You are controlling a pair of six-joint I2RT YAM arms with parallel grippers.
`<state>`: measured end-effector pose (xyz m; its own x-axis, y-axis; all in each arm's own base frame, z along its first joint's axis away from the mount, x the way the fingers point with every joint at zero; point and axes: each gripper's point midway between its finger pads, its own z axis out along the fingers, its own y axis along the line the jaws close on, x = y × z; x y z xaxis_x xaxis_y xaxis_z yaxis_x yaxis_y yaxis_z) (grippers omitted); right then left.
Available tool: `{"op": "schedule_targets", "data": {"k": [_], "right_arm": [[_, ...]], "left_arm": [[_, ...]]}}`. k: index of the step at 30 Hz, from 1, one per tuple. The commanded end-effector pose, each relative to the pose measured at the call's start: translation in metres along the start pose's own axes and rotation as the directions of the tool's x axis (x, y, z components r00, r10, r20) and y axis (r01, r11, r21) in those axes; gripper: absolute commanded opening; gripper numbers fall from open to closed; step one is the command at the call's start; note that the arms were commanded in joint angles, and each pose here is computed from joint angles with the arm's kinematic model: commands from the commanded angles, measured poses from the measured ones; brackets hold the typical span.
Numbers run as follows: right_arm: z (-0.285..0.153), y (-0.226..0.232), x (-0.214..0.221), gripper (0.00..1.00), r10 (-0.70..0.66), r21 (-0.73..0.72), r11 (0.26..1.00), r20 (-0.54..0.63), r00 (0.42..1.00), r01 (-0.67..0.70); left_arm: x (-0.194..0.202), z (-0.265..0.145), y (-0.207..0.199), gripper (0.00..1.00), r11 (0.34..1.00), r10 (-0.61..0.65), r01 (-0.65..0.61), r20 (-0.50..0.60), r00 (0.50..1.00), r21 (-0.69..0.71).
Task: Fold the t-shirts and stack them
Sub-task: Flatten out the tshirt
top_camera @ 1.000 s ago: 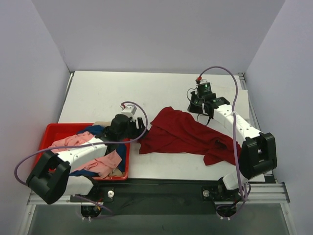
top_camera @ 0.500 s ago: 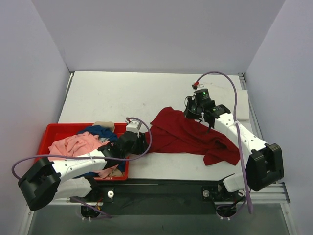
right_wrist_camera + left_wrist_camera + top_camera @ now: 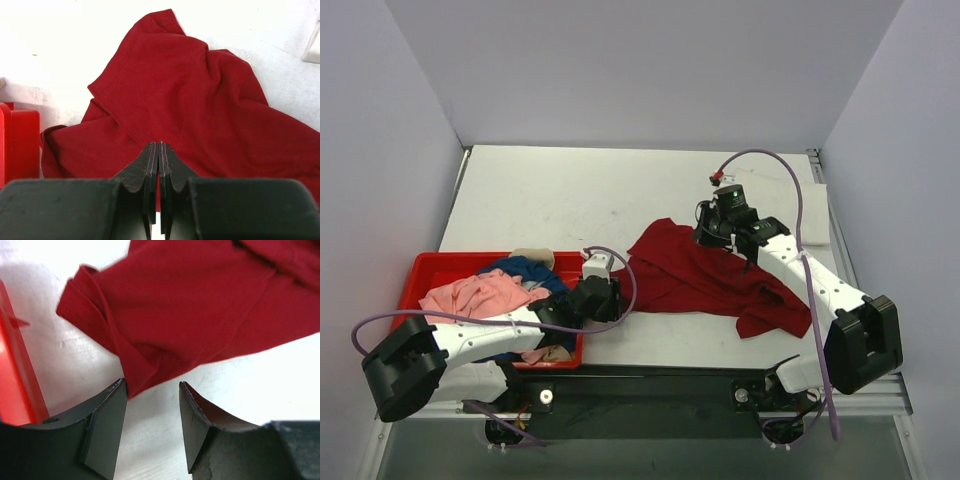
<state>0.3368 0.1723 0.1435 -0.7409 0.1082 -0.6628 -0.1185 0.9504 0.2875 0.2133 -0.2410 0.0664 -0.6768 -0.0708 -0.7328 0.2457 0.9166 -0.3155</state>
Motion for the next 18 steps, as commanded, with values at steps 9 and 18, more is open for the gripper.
{"op": "schedule_targets", "data": {"k": [9,18], "right_arm": [[0.029,0.005,0.053,0.0,0.006,-0.041,0.999,-0.137,0.991,-0.012],[0.061,-0.047,0.093,0.0,0.143,0.104,0.987,-0.271,0.952,-0.119]], "left_arm": [[0.014,-0.003,0.01,0.56,0.98,0.09,-0.095,-0.039,0.995,-0.175],[0.018,0.0,0.007,0.57,0.984,0.1,-0.105,-0.046,0.994,-0.141]]}}
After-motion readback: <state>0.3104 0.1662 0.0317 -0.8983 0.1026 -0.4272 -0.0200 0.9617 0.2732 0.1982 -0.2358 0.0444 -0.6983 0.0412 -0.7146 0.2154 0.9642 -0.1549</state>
